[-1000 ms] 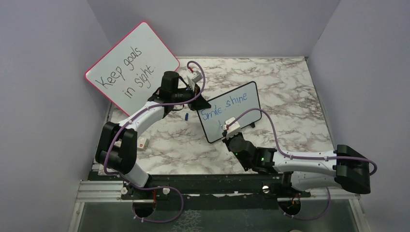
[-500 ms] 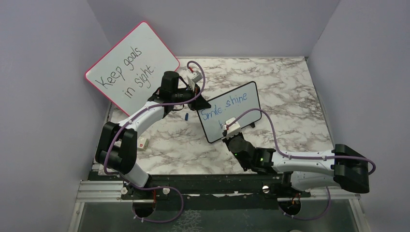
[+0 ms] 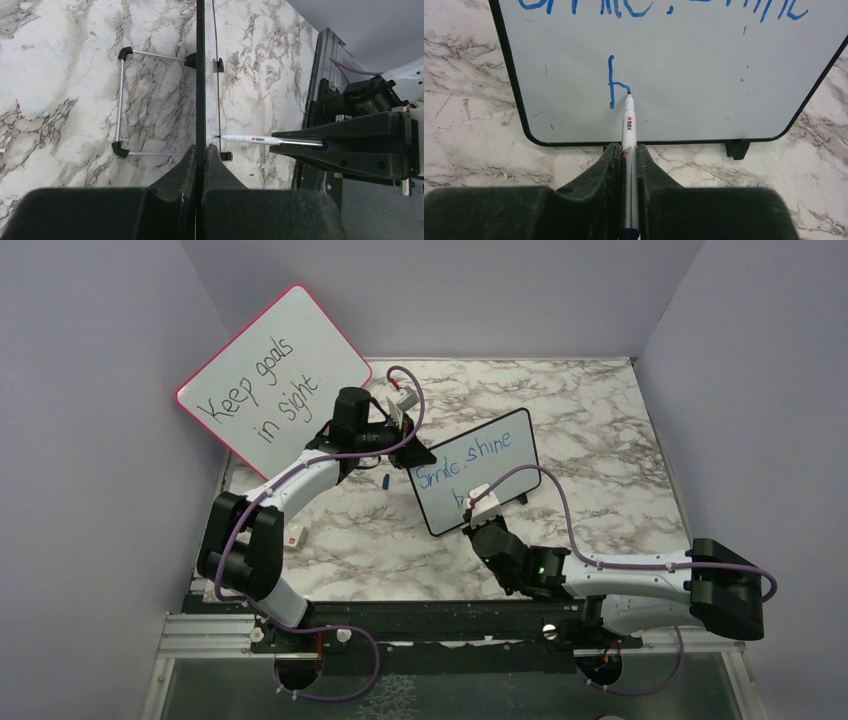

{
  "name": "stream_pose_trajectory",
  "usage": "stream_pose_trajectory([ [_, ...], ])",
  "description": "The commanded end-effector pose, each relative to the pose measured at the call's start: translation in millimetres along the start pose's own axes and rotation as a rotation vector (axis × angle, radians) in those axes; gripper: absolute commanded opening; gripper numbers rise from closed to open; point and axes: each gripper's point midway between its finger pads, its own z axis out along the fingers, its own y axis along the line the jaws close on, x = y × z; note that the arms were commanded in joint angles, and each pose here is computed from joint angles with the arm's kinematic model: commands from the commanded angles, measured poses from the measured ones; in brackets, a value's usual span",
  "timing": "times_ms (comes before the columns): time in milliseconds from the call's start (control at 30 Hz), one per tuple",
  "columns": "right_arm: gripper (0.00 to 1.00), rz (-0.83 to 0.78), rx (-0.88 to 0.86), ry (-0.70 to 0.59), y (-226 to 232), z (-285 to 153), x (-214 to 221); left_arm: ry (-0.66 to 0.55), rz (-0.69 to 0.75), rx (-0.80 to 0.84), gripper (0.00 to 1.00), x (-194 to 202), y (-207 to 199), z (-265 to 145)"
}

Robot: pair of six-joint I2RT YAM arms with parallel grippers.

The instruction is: Write a sentence on the whiteboard

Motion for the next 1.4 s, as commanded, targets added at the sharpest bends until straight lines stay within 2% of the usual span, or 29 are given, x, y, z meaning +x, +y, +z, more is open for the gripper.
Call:
stream_pose_trajectory([
  [0,0.01,0.003,-0.007,0.036,-0.4,-0.7,9.8,0.029,0.046,-0.03,0.0,7.6,2.8,2.1],
  [767,0.01,-0.011,-0.13,0.062,23.6,-0.9,10.8,0.031,0.046,-0.03,0.0,8.2,3.2,2.2],
  [1367,0.01,0.02,-0.06,-0.034,-2.7,-8.2,-13.0,0.03,0.052,-0.037,0.0,7.1,4.8,2.3],
])
